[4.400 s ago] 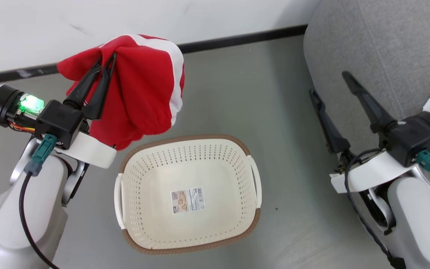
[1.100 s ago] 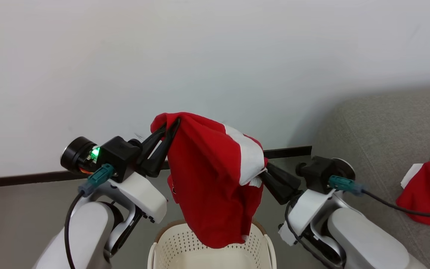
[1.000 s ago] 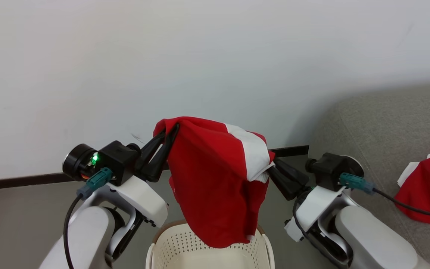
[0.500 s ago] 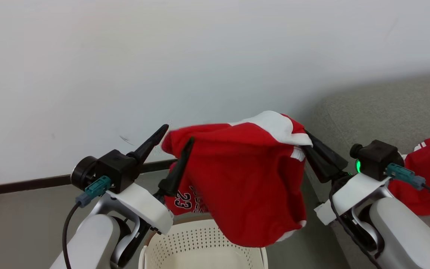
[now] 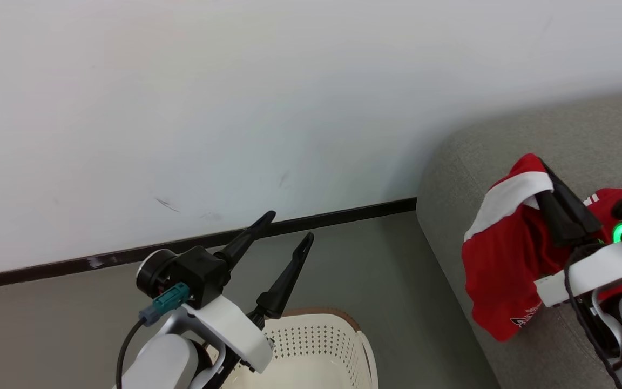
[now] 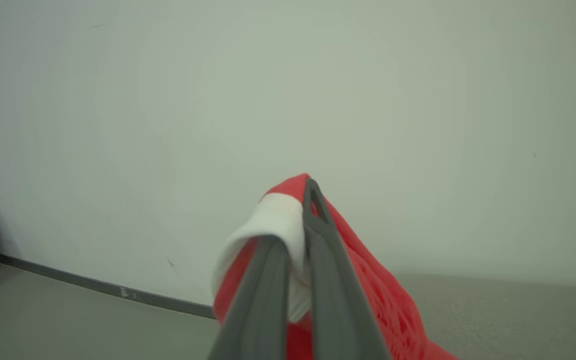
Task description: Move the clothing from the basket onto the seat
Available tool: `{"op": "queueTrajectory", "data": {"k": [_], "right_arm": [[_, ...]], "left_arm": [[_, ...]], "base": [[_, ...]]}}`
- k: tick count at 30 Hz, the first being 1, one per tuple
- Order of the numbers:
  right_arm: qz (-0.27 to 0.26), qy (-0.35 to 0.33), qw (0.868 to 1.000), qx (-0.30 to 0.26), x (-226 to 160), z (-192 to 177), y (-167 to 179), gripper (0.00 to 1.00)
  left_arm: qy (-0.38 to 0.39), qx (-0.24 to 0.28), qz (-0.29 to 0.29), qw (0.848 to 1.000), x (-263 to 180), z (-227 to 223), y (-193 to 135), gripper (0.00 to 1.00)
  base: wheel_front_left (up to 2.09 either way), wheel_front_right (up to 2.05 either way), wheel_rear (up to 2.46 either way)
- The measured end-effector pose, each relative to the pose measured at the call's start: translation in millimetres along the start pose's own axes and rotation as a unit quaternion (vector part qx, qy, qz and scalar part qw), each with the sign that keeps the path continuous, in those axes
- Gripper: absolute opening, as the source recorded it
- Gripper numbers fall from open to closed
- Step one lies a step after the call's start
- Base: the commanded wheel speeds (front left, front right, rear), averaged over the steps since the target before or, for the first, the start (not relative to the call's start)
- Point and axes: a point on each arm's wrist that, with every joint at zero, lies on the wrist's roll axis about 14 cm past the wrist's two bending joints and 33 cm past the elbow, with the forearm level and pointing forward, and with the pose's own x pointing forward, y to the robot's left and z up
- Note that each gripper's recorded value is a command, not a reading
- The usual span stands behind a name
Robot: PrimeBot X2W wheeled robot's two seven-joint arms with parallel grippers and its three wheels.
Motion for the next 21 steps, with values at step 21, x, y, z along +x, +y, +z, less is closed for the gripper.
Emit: {"op": "queueTrajectory", "data": {"k": [21], "right_arm": [[-0.093,-0.018,0.993,-0.069,-51.4,31.4,-58.4,0.00]], "left_arm": [[0.019,-0.062,-0.090,0.994,13.8,-33.4,-66.6,1.00]], "base": [[0.00,0.00,0.00]]}}
